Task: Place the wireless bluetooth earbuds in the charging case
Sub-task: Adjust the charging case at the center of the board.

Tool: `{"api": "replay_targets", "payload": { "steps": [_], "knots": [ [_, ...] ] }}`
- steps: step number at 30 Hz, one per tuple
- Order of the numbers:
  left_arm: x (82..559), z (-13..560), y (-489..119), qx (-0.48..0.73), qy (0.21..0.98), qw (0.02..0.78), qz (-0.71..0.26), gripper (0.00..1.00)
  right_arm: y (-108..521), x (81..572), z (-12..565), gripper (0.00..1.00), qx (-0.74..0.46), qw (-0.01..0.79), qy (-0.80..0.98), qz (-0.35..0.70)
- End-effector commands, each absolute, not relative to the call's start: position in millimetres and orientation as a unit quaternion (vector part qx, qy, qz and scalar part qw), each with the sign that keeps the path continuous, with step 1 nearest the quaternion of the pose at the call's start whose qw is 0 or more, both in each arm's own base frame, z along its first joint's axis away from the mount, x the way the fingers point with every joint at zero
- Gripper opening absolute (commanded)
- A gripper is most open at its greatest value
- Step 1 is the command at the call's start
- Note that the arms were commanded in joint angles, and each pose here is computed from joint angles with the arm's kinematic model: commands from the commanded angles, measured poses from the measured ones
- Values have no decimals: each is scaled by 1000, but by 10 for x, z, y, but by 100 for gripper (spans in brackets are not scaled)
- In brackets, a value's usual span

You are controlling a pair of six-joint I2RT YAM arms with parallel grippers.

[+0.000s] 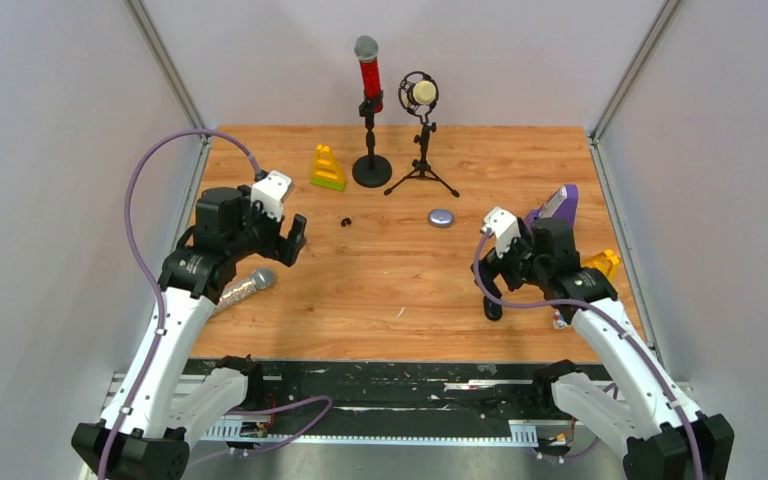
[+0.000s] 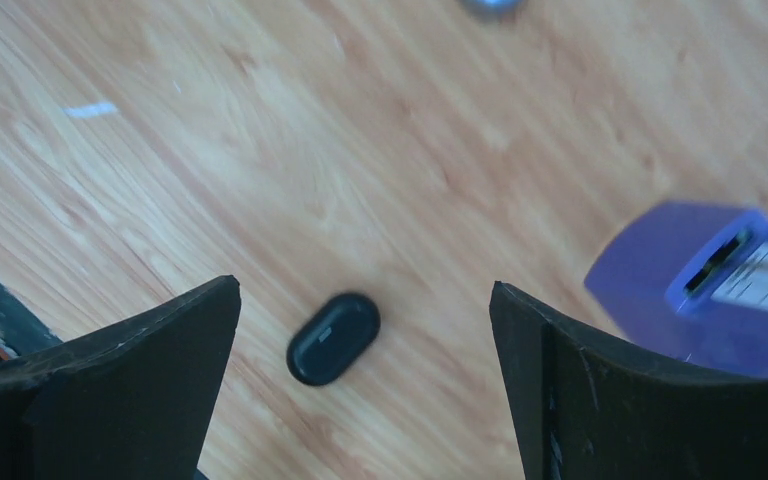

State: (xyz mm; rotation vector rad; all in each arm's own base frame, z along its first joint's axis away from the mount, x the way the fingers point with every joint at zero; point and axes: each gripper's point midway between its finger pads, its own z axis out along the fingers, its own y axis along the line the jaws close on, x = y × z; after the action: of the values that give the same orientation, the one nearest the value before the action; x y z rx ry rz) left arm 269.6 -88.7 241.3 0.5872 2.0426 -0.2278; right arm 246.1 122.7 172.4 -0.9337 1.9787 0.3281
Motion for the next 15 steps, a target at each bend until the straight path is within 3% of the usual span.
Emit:
{"api": "replay_targets", "payload": {
  "steps": [1,15],
  "knots": [
    [2724,2569,-862,246,819,511,-84,100,814,2442,1233,98,-384,376,843,35],
    [2881,2505,-578,209,834,510,-9,100,642,2303,509,92,-391,202,897,30]
  ]
}}
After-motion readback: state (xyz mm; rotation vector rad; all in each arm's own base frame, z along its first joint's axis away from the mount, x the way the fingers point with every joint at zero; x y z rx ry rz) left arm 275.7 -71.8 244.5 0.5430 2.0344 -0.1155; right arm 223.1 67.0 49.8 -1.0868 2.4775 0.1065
